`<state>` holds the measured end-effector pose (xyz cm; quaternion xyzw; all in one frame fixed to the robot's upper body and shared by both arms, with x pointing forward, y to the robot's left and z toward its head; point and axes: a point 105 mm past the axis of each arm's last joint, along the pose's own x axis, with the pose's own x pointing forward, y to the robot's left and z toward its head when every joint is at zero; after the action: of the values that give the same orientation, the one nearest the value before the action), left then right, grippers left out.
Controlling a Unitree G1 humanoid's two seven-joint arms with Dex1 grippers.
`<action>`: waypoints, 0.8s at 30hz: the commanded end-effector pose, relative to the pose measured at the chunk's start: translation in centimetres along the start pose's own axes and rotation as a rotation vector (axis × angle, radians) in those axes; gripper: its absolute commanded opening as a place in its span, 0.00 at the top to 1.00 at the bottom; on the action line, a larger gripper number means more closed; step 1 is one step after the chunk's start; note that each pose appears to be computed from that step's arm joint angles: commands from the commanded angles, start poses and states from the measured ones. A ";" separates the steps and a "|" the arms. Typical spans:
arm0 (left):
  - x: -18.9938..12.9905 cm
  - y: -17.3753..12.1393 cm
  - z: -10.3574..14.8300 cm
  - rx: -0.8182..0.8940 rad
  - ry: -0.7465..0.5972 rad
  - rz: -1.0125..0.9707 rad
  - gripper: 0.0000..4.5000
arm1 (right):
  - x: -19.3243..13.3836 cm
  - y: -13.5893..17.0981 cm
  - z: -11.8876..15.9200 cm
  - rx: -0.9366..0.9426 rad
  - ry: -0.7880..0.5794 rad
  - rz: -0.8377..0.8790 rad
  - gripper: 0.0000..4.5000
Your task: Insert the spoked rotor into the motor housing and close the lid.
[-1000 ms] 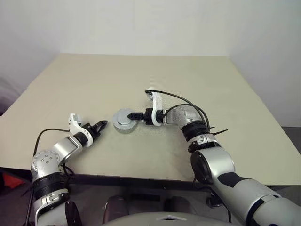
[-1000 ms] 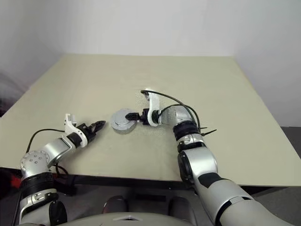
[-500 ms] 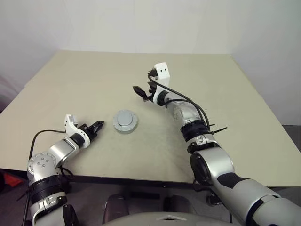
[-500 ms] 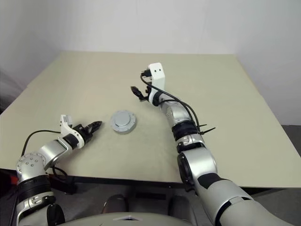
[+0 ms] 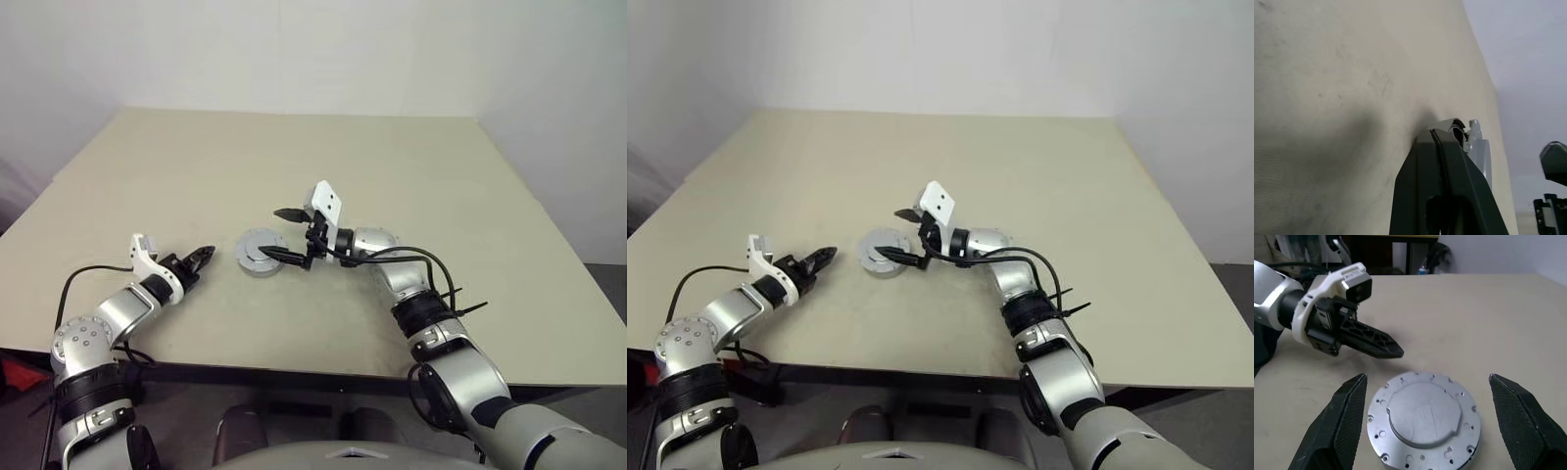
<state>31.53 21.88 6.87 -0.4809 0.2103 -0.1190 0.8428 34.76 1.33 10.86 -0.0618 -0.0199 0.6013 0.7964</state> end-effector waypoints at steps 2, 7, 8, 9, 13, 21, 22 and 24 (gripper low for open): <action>0.0 -1.4 1.0 0.041 -0.028 -0.046 1.00 | 1.0 -0.3 0.8 -0.026 -0.011 -0.007 0.00; -0.4 -1.2 1.2 0.048 -0.034 -0.033 1.00 | 1.6 0.0 -0.1 -0.020 0.012 -0.005 0.00; -0.5 -1.2 1.2 0.049 -0.036 -0.031 1.00 | 1.7 -0.1 -0.1 -0.020 0.013 -0.012 0.00; -0.6 -1.1 1.3 0.048 -0.040 -0.028 1.00 | 1.8 -0.1 -0.2 -0.019 0.014 -0.019 0.00; -1.0 -0.7 1.5 0.047 -0.051 -0.013 1.00 | 2.2 -0.1 -0.4 -0.021 0.018 -0.027 0.00; -1.3 -0.7 1.7 0.055 -0.063 -0.012 1.00 | 2.9 -0.1 -0.9 0.003 0.025 -0.053 0.00; -1.4 -0.8 1.8 0.056 -0.064 -0.012 1.00 | 3.0 -0.1 -1.0 0.005 0.025 -0.053 0.00; -1.4 -0.8 1.8 0.058 -0.066 -0.011 1.00 | 3.1 0.0 -1.1 0.006 0.027 -0.053 0.00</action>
<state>30.99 22.80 7.05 -0.4688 0.2066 -0.1078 0.8520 35.42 3.75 8.06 -0.0615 0.0216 0.5774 0.8139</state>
